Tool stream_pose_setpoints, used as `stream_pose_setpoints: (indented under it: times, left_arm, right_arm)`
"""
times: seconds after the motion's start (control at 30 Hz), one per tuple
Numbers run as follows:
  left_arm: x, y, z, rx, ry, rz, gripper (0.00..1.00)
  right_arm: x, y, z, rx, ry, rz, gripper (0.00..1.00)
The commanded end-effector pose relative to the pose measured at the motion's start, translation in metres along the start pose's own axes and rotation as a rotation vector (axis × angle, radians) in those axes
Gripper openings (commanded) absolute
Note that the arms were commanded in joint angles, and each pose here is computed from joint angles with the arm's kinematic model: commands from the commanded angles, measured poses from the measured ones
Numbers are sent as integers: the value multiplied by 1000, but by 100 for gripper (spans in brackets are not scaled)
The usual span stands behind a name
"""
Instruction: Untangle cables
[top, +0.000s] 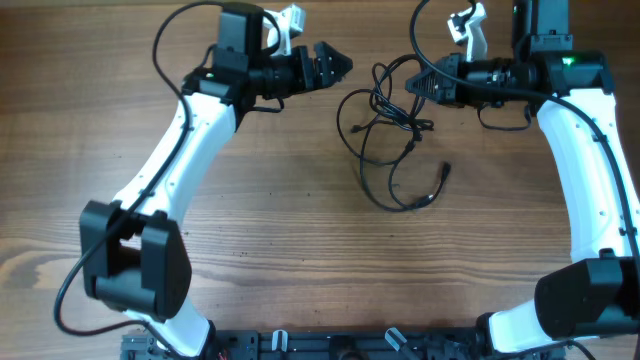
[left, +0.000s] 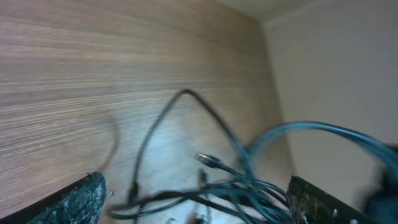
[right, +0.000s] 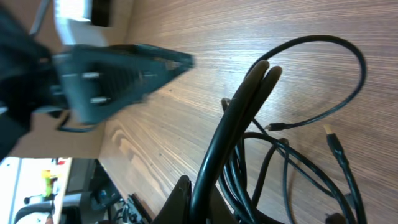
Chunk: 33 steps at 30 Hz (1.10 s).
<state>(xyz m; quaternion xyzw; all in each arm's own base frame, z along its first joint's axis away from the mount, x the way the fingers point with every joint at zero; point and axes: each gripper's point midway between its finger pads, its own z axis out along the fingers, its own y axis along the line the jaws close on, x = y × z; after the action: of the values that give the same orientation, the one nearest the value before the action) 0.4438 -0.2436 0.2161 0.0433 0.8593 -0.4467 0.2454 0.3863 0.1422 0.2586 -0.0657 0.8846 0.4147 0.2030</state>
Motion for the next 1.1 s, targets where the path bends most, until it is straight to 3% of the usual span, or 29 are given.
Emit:
stream_pose_setpoints:
  times: [0.0, 0.13, 0.33, 0.4, 0.53, 0.6, 0.67, 0.77, 0.97, 1.07]
  left_arm:
    - [9, -37, -9, 125, 41, 75, 90]
    - [27, -26, 16, -12, 58, 93, 77]
    - [60, -15, 60, -68, 139, 93, 70]
    - [66, -19, 74, -55, 142, 118, 55]
    - [73, -23, 90, -78, 126, 104, 18]
    - [73, -22, 92, -89, 123, 105, 4]
    - [68, -15, 90, -121, 101, 101, 4]
    - [56, 2, 81, -150, 84, 70, 4]
    - [41, 68, 46, -333, 69, -52, 4]
    - [29, 66, 38, -271, 52, -63, 4]
  right_arm:
    - [2, 12, 2, 2, 4, -39, 5]
    - [8, 20, 9, -14, 29, -63, 4]
    - [13, 35, 8, -101, 52, -52, 4]
    - [15, 39, 8, -126, 61, -45, 4]
    - [19, 85, -5, -402, 76, -105, 4]
    - [20, 93, -10, -451, 78, -105, 4]
    - [16, 90, -18, -437, 51, -99, 4]
    - [-1, 47, -35, -170, -51, 5, 4]
    - [-20, -53, -139, 604, -436, 233, 4]
    - [-11, -79, -153, 760, -446, 298, 4]
